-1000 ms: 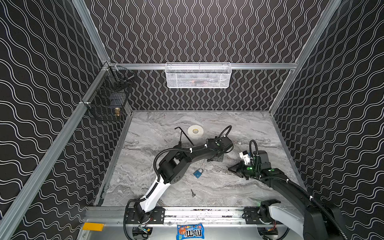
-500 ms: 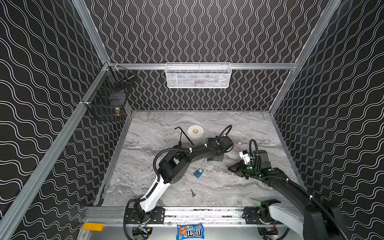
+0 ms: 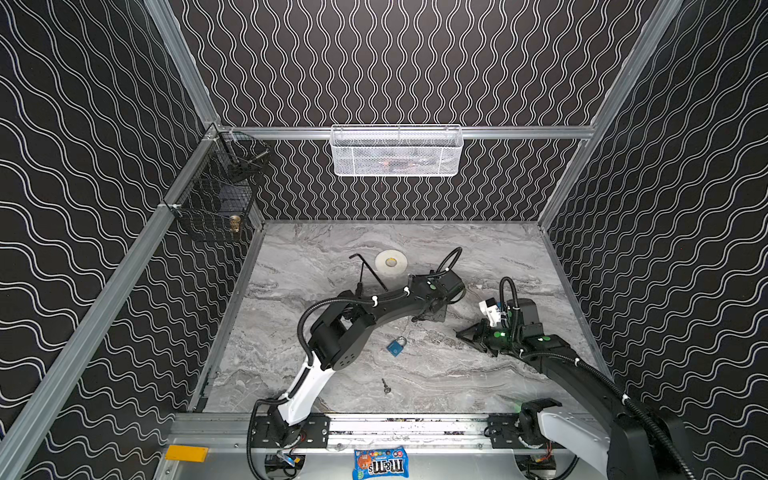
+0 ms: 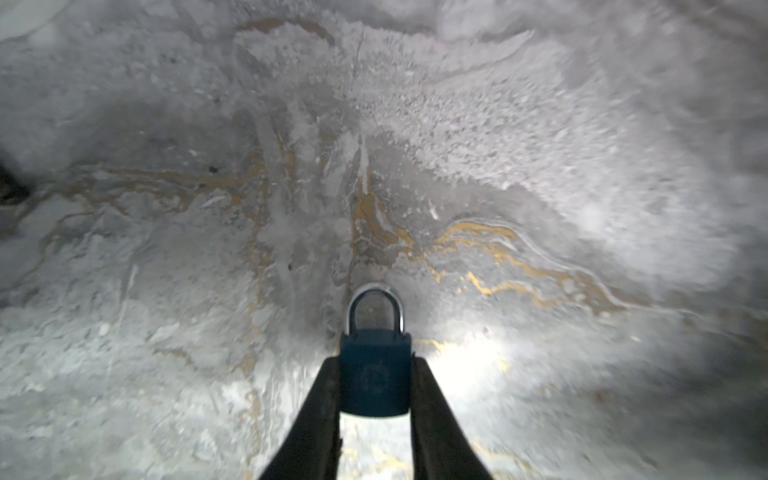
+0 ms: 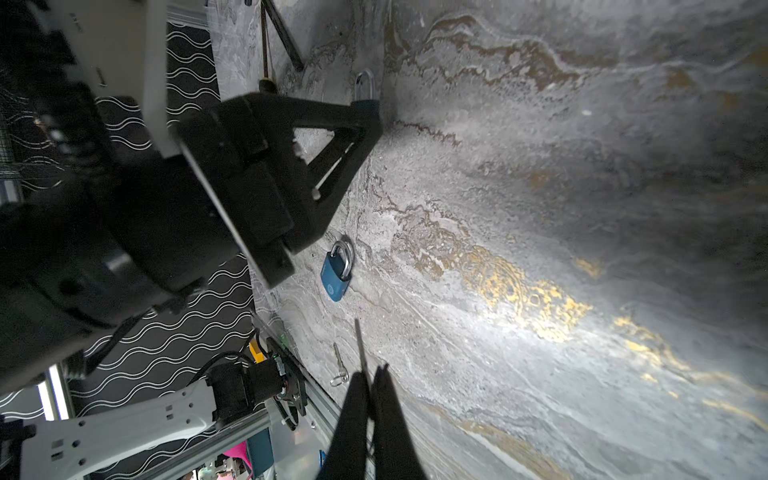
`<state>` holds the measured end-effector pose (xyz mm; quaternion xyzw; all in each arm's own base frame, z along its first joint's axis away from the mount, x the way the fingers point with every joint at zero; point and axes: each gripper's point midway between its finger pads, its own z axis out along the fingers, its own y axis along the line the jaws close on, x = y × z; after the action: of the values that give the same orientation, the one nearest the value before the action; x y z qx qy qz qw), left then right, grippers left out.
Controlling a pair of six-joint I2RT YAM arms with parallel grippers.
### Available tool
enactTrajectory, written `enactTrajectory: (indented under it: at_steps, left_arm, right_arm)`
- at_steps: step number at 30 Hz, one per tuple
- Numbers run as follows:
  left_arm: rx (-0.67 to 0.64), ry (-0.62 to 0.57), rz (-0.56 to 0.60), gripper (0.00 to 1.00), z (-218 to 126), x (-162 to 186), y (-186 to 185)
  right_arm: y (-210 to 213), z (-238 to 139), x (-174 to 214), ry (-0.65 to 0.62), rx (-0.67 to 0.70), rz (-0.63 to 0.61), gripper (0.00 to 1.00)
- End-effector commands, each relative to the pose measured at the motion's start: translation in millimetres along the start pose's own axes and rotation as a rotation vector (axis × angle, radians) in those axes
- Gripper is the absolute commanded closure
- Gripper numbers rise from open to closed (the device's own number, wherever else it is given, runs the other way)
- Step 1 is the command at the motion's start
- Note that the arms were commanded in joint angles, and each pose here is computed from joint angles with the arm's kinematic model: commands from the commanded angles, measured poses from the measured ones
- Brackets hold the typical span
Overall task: Unlock with the key
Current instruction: 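Close the left gripper on the blue padlock body, then lift the padlock with the left gripper toward the key in the right gripper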
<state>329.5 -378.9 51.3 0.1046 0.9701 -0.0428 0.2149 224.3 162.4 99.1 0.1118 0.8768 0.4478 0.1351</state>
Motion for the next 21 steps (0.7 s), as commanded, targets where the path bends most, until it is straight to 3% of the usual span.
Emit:
enactTrajectory:
  at_steps: [1, 13, 21]
  left_arm:
    - [0.059, -0.067, -0.093, 0.81, -16.2, -14.6, -1.0]
    - [0.24, -0.223, -0.395, 0.88, -97.4, -25.5, 18.9]
    - [0.343, -0.274, -0.614, 0.94, -137.9, -22.4, 36.6]
  right_arm:
    - [3.2, -3.5, -5.7, -0.025, 0.016, -0.025, 1.0]
    - [40.9, -6.7, -22.9, -0.175, 0.018, -0.149, 1.0]
    - [83.5, 13.4, -17.2, -0.279, -0.03, -0.211, 1.0]
